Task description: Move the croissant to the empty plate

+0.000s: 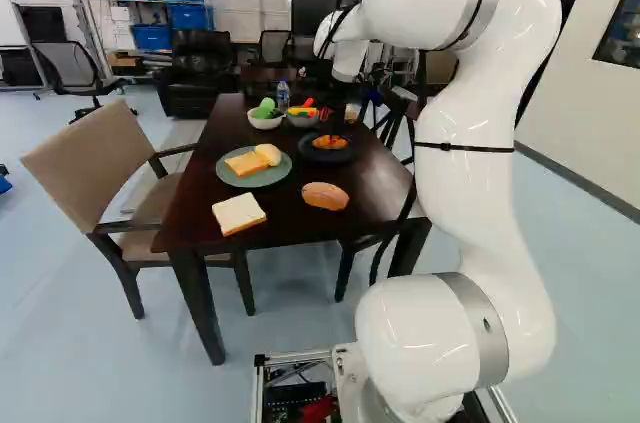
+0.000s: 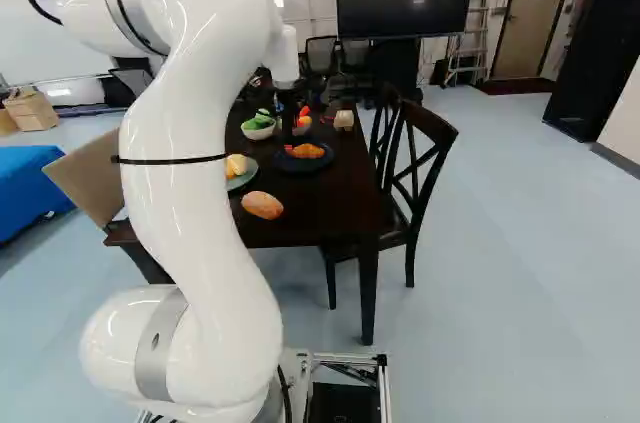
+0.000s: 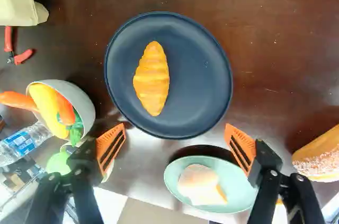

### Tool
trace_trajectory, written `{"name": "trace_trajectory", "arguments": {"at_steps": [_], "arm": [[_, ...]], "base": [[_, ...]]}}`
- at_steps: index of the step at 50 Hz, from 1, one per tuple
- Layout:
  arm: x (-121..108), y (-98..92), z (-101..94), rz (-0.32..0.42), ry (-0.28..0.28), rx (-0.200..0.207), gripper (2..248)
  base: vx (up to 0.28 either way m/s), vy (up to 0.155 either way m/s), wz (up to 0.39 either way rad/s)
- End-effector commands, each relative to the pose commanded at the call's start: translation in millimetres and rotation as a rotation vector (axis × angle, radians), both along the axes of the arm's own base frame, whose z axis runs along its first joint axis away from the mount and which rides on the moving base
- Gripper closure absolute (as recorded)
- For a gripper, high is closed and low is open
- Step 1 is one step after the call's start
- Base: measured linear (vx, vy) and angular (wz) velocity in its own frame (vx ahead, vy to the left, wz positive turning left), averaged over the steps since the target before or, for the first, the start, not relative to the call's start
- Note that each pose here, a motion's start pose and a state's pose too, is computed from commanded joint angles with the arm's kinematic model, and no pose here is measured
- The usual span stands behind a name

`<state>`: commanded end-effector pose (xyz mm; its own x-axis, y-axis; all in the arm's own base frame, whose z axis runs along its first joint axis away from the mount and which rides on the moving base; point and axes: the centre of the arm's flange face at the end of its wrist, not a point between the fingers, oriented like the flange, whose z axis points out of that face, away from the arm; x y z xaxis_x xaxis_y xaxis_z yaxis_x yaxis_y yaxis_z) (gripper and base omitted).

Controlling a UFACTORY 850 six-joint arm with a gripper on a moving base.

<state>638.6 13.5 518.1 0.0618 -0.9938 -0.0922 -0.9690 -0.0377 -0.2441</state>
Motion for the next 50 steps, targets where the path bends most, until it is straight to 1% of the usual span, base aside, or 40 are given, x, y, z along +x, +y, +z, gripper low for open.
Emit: {"name": "trace_trajectory", "arguments": {"at_steps": [14,29,50], "arm": [[-18,0.1,20.3,0.002,-0.007,0.001,3],[-37,0.4,41.5,0.007,-0.002,0.004,3],[-50,0.5,70.3,0.008,-0.039,0.005,3]], "base": [[0.000,0.000,0.000],[0.000,0.000,0.000],[0.000,0.000,0.000]]}}
